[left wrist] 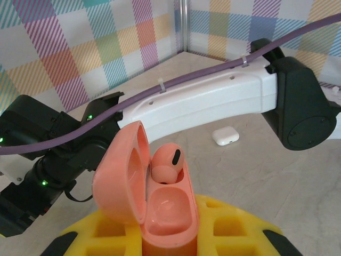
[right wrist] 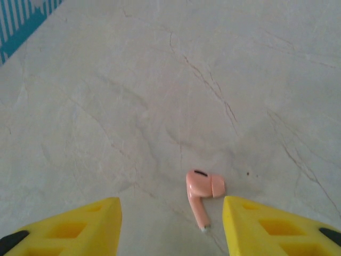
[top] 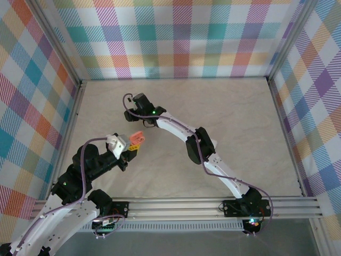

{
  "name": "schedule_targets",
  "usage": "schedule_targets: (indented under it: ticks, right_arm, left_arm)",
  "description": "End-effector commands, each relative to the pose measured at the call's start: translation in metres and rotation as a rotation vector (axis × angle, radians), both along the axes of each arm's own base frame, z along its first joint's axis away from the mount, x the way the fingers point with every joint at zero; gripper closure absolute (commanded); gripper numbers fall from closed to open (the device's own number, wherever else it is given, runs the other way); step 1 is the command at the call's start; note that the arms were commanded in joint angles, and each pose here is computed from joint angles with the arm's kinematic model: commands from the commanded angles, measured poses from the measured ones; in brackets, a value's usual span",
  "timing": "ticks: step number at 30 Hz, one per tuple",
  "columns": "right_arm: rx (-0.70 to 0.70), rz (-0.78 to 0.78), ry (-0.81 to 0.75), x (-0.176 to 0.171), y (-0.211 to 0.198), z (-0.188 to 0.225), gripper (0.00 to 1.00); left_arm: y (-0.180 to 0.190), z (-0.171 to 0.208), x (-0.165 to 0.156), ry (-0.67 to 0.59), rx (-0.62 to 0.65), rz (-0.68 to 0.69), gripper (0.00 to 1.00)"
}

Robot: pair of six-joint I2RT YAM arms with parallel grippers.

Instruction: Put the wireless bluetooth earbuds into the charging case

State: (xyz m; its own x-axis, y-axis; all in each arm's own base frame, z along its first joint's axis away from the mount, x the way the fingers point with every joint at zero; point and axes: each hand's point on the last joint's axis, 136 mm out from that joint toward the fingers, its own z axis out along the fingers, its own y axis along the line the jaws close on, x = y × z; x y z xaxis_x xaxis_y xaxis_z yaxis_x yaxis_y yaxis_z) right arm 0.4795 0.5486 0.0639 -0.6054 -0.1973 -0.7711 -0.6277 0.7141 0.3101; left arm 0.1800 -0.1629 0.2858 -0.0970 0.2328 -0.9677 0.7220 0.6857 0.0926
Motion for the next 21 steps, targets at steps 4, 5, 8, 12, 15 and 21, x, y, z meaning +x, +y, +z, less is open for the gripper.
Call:
schedule_targets:
  ticks: [4,5,8,12,15,21]
  right_arm:
    - [0.207,-0.022,-0.001,0.017,0.015,0.022,0.41]
    - [0.228,-0.032,0.013,0.019,0.015,0.021,0.41]
    - [0.285,-0.071,0.068,0.028,0.011,0.013,0.41]
    - [0.332,-0.09,0.114,0.034,0.008,0.007,0.41]
    - [0.348,-0.076,0.127,0.033,0.009,0.007,0.39]
    - [0.383,-0.032,0.21,0.02,0.018,-0.001,0.39]
  left_arm:
    - [-0.001,0.013,-0.003,-0.038,-0.015,-0.019,1.0]
    - [-0.001,0.014,-0.003,-0.041,-0.016,-0.021,1.0]
    - [-0.002,0.015,-0.003,-0.045,-0.018,-0.026,1.0]
    - [-0.002,0.017,-0.005,-0.05,-0.017,-0.031,1.0]
    - [-0.001,0.018,-0.005,-0.056,-0.019,-0.029,1.0]
    - [-0.002,0.021,-0.005,-0.067,-0.022,-0.031,1.0]
